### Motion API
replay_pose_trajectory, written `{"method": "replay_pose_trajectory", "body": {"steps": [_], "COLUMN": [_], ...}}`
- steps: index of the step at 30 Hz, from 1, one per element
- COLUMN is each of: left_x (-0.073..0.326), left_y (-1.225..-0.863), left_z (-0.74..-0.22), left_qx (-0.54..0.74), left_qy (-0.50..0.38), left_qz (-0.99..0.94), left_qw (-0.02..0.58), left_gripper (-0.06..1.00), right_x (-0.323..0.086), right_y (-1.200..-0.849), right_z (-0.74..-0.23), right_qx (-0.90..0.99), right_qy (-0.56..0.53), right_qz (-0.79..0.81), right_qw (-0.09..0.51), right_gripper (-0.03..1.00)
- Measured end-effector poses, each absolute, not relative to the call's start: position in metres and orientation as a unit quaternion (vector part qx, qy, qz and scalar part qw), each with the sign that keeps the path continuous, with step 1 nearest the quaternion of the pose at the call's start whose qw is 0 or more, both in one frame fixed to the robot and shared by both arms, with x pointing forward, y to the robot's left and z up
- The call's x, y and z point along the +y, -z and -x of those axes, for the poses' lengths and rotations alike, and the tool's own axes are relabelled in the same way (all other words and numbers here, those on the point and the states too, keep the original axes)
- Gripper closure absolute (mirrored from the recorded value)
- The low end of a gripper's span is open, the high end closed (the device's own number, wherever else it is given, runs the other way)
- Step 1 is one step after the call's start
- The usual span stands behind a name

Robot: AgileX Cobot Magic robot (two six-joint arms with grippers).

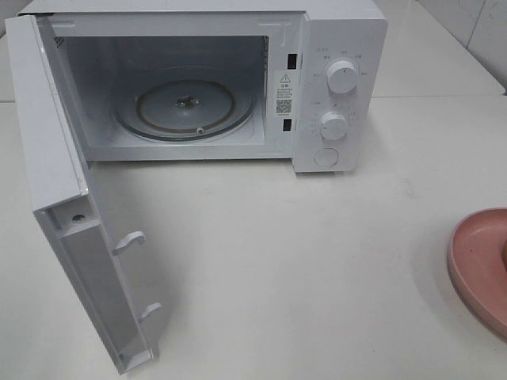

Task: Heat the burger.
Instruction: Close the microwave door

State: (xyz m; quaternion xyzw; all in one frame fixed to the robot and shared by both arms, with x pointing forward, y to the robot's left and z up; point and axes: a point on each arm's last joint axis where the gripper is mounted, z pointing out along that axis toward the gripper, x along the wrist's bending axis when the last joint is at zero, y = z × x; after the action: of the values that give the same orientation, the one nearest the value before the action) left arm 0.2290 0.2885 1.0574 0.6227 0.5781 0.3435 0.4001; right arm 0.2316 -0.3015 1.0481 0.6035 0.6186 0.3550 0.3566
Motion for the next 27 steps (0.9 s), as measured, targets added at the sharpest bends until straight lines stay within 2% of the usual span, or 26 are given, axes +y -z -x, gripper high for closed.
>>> {"method": "replay_pose_trajectory", "body": {"steps": [27], "left_x": [0.2885], "left_y": [-1.0574], "left_z": [-0.229], "left_qx": [0.578], "left_qy": [-0.343], "left_qz": [-0.623], "left_qw": [0.4], "left_gripper": [-0.04], "right_x": [-0.3015], "right_y": [-1.0481], "right_z": [-0.2316], "right_qx": [0.618], "right_qy": [-0.355], "right_qz": [-0.604], "right_qw": [0.356], "right_gripper": [0.2]}}
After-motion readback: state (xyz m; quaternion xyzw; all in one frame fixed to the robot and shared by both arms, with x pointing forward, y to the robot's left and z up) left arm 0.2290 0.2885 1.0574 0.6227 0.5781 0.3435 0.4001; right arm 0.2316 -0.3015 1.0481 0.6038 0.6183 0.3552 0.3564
